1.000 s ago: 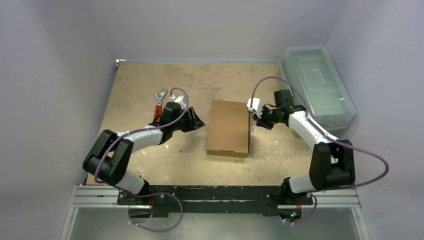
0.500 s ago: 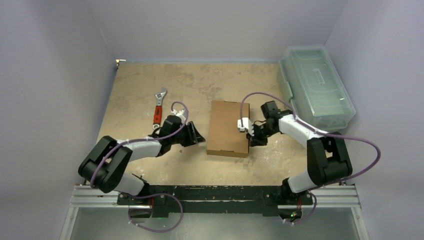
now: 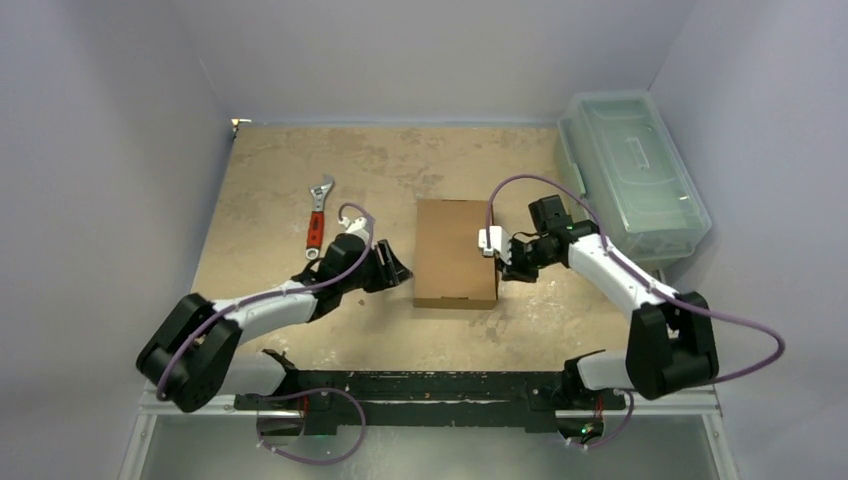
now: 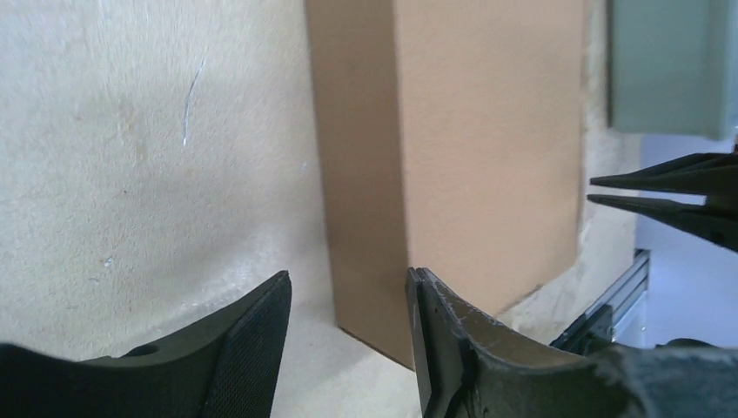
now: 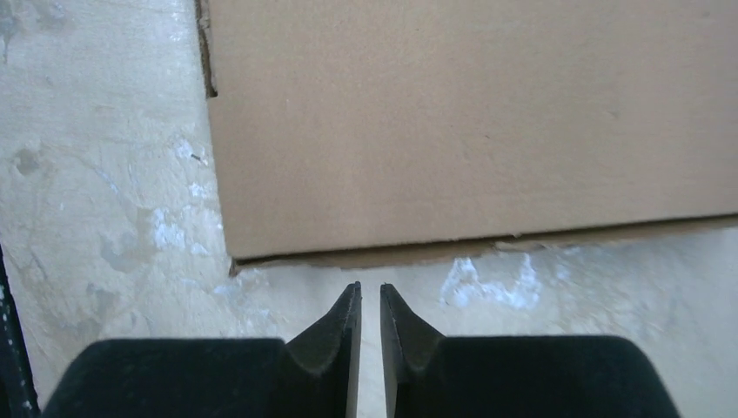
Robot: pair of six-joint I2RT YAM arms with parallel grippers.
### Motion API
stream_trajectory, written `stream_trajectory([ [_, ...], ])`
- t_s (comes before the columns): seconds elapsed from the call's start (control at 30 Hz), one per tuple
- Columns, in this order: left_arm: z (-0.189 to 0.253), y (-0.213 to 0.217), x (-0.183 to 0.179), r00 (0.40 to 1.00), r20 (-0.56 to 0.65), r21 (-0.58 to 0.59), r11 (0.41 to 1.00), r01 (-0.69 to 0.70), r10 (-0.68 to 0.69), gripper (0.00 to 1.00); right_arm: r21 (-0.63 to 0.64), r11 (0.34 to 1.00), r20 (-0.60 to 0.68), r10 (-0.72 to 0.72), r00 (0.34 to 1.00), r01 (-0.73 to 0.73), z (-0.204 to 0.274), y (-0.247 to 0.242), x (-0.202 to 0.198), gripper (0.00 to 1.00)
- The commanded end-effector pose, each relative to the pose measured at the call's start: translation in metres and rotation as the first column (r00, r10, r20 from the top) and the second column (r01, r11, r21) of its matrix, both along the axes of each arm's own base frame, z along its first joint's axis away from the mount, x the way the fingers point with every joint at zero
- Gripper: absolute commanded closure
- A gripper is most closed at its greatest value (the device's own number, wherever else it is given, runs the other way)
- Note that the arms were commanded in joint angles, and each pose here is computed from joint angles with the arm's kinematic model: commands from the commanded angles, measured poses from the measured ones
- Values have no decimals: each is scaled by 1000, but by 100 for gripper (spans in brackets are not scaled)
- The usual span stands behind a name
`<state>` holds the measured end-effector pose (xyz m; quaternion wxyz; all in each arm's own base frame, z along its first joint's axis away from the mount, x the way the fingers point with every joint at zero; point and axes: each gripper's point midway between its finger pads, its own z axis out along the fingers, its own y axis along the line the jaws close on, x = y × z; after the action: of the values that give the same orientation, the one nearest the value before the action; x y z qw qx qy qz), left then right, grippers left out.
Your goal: Fold the paper box
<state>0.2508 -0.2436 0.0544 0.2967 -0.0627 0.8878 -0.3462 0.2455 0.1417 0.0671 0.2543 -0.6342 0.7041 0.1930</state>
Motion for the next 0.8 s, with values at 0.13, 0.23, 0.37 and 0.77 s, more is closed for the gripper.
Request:
stream_trajectory([
  [0.13, 36, 19, -3, 991, 99, -32, 996, -83, 86, 48, -57, 982, 73, 186, 980, -182, 7, -19, -33, 84],
  [0.23, 29, 20, -13, 994, 67, -48, 996, -80, 83, 49, -75, 964, 72, 259, 963, -254, -4, -22, -44, 84],
  [0.37, 22, 24, -22, 995, 48, -57, 995, -79, 82, 49, -91, 945, 20, 316, 949, -313, -21, -27, -55, 85],
  [0.77, 5, 17, -20, 998, 19, -57, 996, -65, 66, 50, 12, 944, 32, 330, 943, -331, -18, 8, -46, 93],
])
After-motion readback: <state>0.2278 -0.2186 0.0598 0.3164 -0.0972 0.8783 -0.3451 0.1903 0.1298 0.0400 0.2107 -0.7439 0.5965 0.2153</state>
